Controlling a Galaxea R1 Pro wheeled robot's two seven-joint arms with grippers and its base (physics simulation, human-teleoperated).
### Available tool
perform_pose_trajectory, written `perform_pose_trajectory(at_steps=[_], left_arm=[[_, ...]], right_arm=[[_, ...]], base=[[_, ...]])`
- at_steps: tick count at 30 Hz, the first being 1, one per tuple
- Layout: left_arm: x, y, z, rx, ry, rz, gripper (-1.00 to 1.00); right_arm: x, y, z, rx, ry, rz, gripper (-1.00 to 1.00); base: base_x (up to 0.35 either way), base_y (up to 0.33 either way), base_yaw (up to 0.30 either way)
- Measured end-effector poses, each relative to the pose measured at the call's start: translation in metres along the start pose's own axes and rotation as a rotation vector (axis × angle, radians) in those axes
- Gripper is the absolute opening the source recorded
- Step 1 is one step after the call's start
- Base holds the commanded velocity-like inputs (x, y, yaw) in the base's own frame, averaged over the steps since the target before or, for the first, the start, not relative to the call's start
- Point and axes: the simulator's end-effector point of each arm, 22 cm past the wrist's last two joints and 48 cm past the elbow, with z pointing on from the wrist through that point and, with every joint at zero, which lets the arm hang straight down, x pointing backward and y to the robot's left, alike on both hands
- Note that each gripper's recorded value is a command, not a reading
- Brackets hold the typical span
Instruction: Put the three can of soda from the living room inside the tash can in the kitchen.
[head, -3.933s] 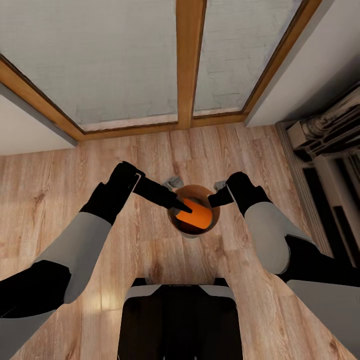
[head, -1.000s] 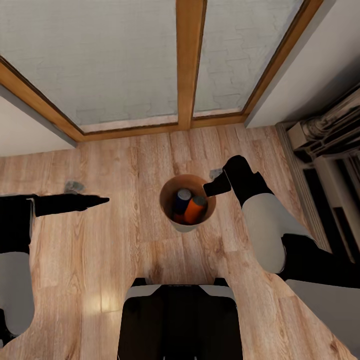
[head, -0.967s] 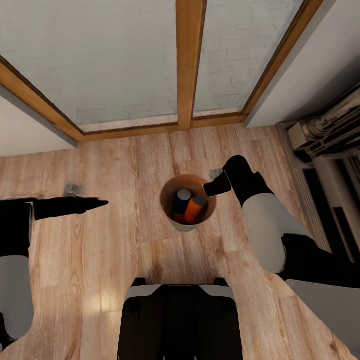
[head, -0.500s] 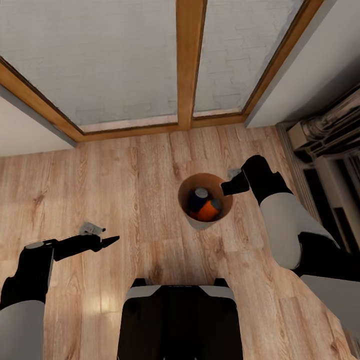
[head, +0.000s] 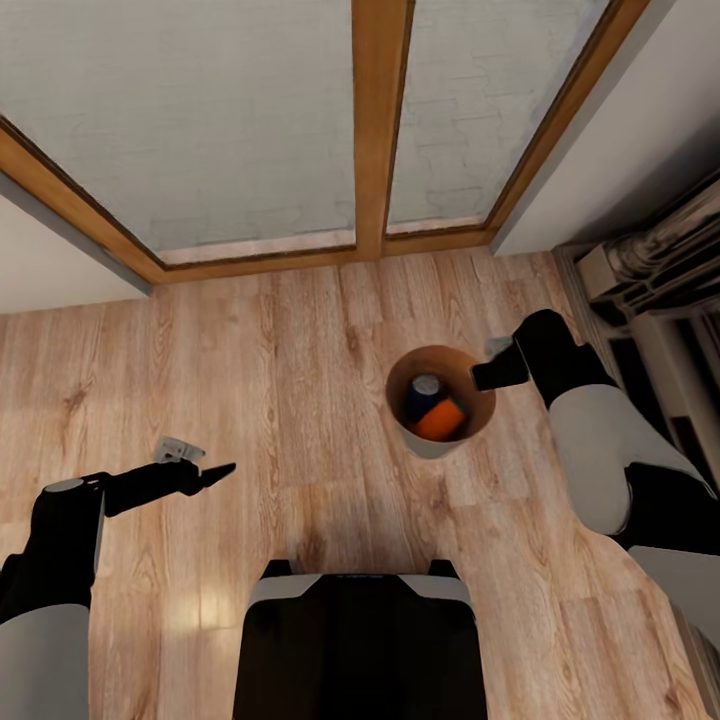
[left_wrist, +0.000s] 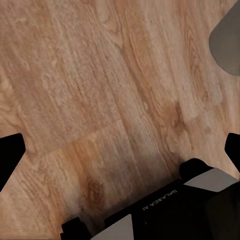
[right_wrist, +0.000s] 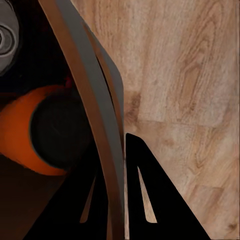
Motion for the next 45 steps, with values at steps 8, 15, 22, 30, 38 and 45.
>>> perform_pose_trajectory(at_steps=[8, 15, 22, 30, 38, 45], left_arm=[[-0.008, 0.004, 0.002, -0.009, -0.001, -0.013, 1.0], [-0.007, 0.007, 0.007, -0.009, 0.003, -0.022, 1.0], [-0.005, 0.011, 0.013, -0.011, 0.008, -0.025, 1.0], [-0.004, 0.016, 0.021, -0.011, 0.01, -0.026, 1.0], [-0.003, 0.02, 0.029, -0.01, 0.01, -0.027, 1.0], [-0.001, 0.023, 0.036, -0.009, 0.014, -0.025, 1.0]], right_arm=[[-0.001, -0.007, 0.006, 0.011, 0.003, 0.002, -1.0], [-0.002, -0.019, 0.01, 0.021, 0.004, 0.015, -1.0], [0.013, -0.094, 0.003, 0.148, 0.022, 0.033, -1.0], [0.013, -0.1, 0.009, 0.128, 0.02, 0.067, -1.0], [0.003, -0.101, 0.01, 0.099, -0.007, 0.078, -1.0], [-0.017, -0.087, -0.001, -0.01, -0.09, 0.089, -1.0]], base=[[0.0, 0.0, 0.0], [0.0, 0.0, 0.0], [0.0, 0.0, 0.0], [0.0, 0.0, 0.0], [0.0, 0.0, 0.0], [0.0, 0.0, 0.0]])
